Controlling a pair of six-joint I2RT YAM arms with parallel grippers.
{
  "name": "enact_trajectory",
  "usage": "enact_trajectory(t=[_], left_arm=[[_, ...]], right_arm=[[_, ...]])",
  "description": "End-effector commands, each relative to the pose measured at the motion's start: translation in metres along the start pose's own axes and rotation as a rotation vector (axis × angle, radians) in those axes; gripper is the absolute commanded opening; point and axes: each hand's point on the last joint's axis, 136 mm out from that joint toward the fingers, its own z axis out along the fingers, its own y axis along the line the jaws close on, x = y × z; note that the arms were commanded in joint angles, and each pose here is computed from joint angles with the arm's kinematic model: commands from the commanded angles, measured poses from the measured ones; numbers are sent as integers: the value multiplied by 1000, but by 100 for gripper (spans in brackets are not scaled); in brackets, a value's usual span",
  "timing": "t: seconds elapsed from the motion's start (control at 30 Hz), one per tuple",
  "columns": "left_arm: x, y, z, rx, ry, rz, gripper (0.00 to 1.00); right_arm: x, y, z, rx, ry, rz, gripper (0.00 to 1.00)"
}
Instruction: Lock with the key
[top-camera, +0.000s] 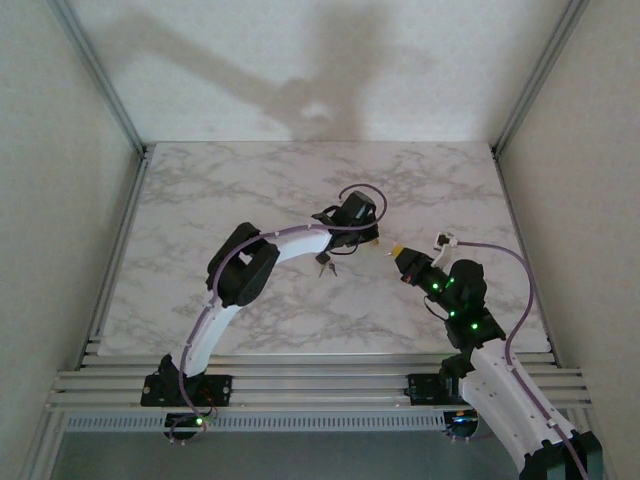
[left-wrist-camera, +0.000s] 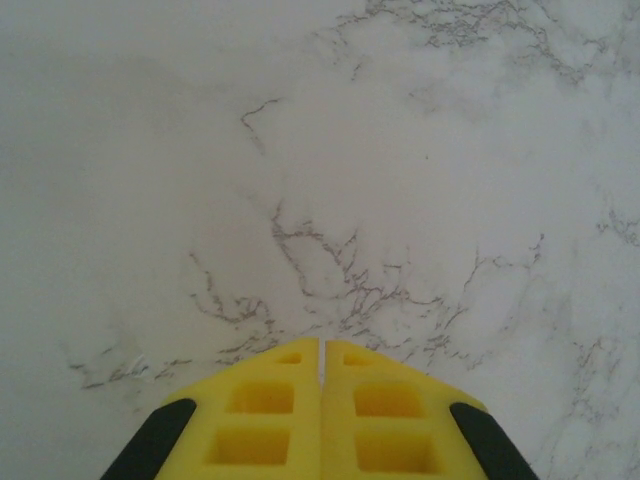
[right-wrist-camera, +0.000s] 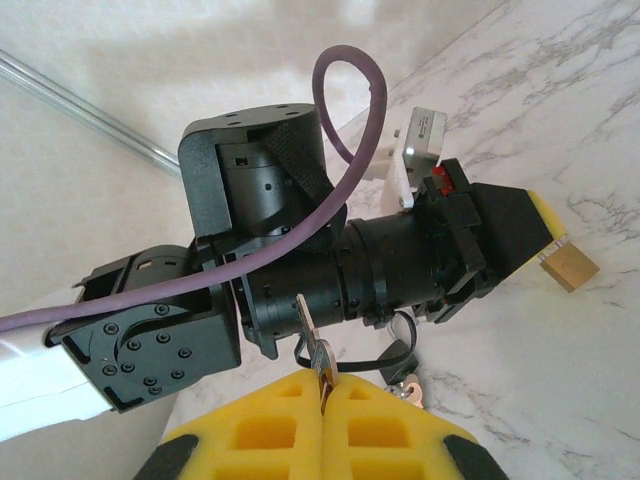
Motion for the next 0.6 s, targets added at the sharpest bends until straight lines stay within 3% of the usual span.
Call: enact_trajectory(t=[0.0, 0.1, 0.4, 0.57], left_arm=[[22, 22, 14, -84, 67, 32, 0], [22, 26, 14, -99, 68, 36, 0], [20, 26, 12, -121, 74, 68, 28], [14, 25, 8, -146, 72, 93, 34]], right_arm=[[-2, -4, -1, 12, -21, -14, 0], [-2, -5, -1, 15, -22, -14, 0], [-2, -6, -1, 20, -21, -10, 0], [-1, -8, 0, 27, -21, -8, 0]])
